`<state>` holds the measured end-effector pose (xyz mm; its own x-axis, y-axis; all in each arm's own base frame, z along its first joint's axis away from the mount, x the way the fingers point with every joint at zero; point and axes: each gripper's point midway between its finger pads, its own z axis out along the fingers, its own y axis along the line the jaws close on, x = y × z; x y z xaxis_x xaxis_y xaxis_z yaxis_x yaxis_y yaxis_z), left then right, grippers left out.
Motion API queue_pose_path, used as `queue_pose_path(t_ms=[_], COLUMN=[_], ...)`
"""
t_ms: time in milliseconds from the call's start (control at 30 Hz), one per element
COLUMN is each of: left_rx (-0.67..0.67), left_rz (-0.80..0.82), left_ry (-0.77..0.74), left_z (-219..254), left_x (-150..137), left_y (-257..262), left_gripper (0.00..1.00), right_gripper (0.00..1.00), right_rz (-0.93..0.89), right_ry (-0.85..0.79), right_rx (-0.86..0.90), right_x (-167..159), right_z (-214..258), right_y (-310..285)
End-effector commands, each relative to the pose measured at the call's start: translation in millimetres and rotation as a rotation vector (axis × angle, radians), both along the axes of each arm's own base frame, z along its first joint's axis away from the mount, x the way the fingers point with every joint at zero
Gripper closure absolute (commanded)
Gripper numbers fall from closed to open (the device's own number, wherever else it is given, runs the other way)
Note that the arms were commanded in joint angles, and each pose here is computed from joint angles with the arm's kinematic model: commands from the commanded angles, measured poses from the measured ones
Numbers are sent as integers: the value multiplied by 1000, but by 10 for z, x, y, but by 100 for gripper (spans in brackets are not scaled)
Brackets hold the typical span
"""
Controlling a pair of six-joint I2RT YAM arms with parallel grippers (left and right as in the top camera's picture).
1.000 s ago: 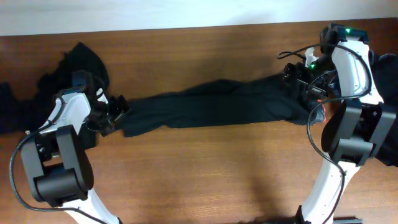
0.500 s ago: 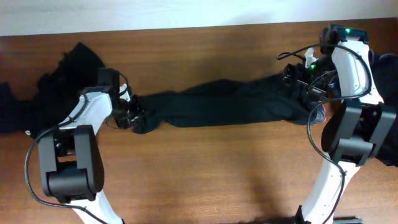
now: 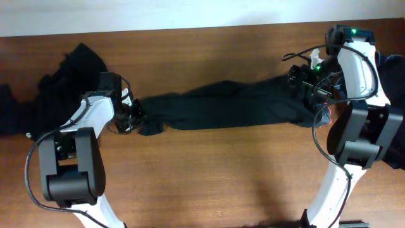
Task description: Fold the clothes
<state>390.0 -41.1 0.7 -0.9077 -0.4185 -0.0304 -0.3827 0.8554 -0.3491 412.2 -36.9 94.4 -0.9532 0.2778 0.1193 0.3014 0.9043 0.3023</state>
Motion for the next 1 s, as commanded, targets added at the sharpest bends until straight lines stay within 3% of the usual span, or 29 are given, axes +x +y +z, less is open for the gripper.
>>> queue_pose_path(t_ms=[0,233,567,700,967], left_rx=[43,50,108,109,82], left_rz=[31,115,96,63,-123], left_ry=[16,-54,-244,-301,-402], left_z=[-52,236,974,1179,1312], left_x=[-53,7,13,55,228], left_y=[178,547,810,674,-139], left_gripper=[99,100,100,100,100], right_gripper=[1,1,1,1,1], right_rz=[8,7,8,7,7], right_ry=[-27,-50,-119,-125,-118], right_rx=[8,3,-12,7,23], right_x=[-7,43,176,184,164], right_z=[113,170,401,426,435], right_y=[30,14,-12,18,45])
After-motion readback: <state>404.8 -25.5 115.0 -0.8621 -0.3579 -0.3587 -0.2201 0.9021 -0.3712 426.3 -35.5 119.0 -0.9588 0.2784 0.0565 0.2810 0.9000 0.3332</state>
